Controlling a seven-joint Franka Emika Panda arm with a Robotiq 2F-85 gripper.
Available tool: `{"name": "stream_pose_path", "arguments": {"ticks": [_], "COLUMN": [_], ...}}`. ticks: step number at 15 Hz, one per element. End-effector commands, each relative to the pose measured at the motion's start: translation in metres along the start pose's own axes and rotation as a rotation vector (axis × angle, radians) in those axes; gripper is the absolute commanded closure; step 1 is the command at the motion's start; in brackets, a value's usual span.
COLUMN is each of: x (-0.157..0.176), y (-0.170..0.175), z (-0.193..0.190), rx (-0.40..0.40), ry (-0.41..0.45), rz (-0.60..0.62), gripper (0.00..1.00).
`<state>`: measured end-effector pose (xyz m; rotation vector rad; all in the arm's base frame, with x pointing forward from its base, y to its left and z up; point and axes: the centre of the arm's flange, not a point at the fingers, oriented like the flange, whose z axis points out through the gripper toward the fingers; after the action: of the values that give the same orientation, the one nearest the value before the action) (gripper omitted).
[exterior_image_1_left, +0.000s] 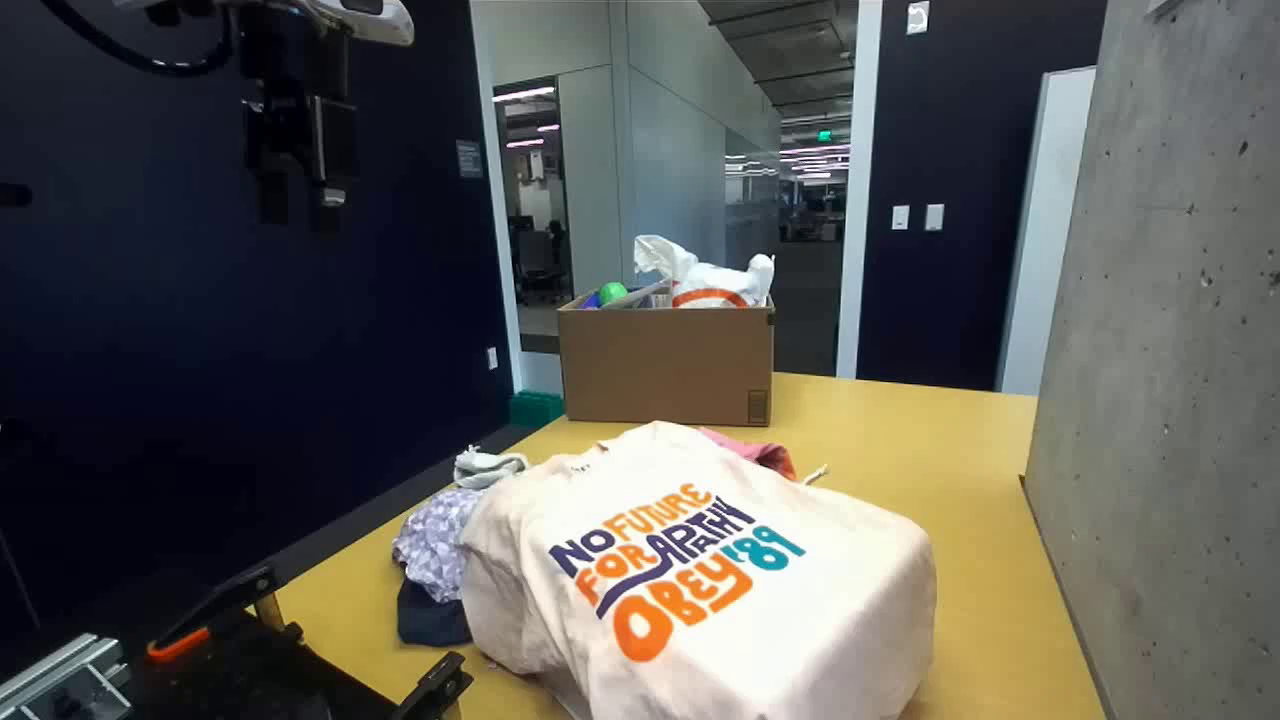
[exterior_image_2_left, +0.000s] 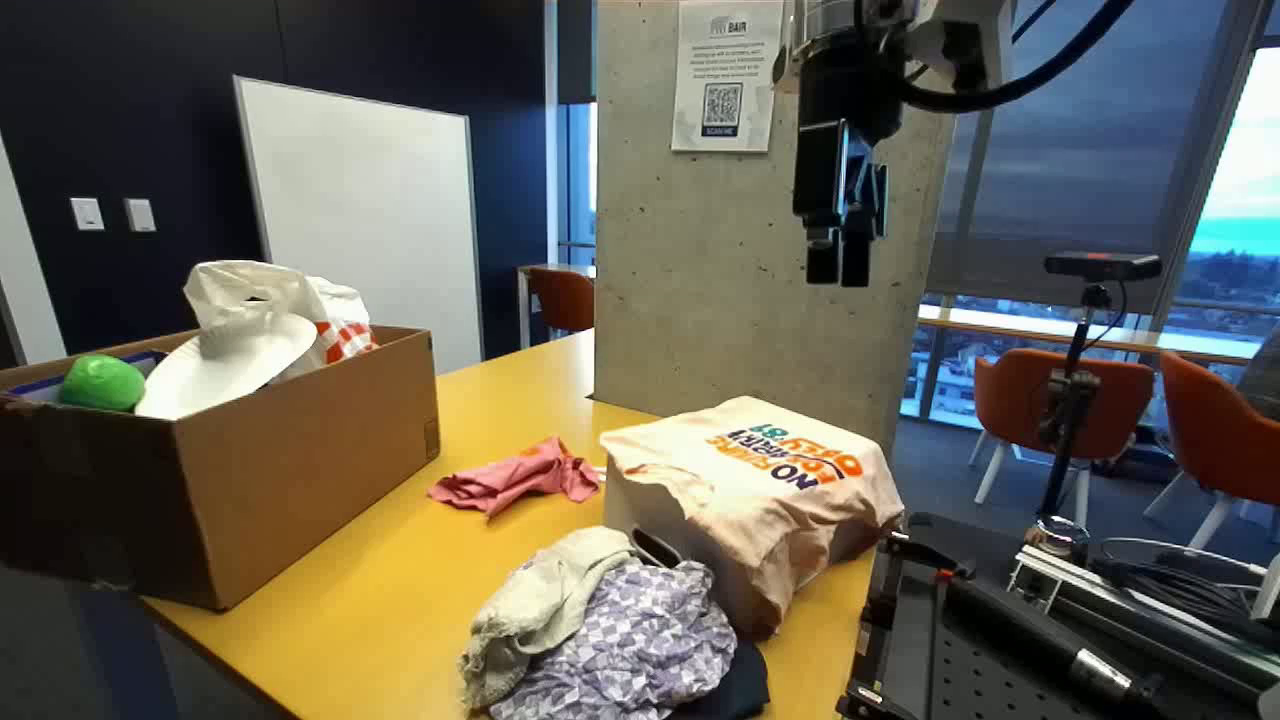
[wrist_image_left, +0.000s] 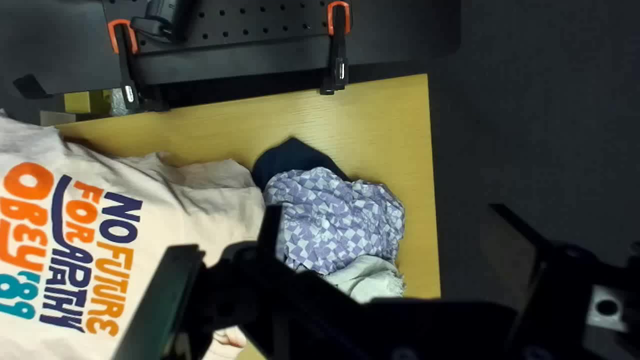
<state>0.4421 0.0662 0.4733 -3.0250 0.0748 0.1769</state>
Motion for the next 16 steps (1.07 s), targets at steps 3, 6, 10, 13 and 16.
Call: {"name": "stream_pose_path", "arguments": {"ticks": [3, 6, 10, 13, 16], "x": [0.0, 0.0, 0.018, 0.043, 0.073], "y": [0.0, 0.0, 0.005, 0.025, 0.048], "z": [0.0, 0.0, -0.027, -0.043, -0.023], "rx": [0.0, 0.0, -0.049, -0.144, -0.232], "ry": [0.002, 0.002, 0.042, 0.096, 0.085], "rz": [0.0, 0.0, 0.086, 0.201, 0.261], "gripper": [0.0, 0.0, 0.0, 0.0, 0.0]}}
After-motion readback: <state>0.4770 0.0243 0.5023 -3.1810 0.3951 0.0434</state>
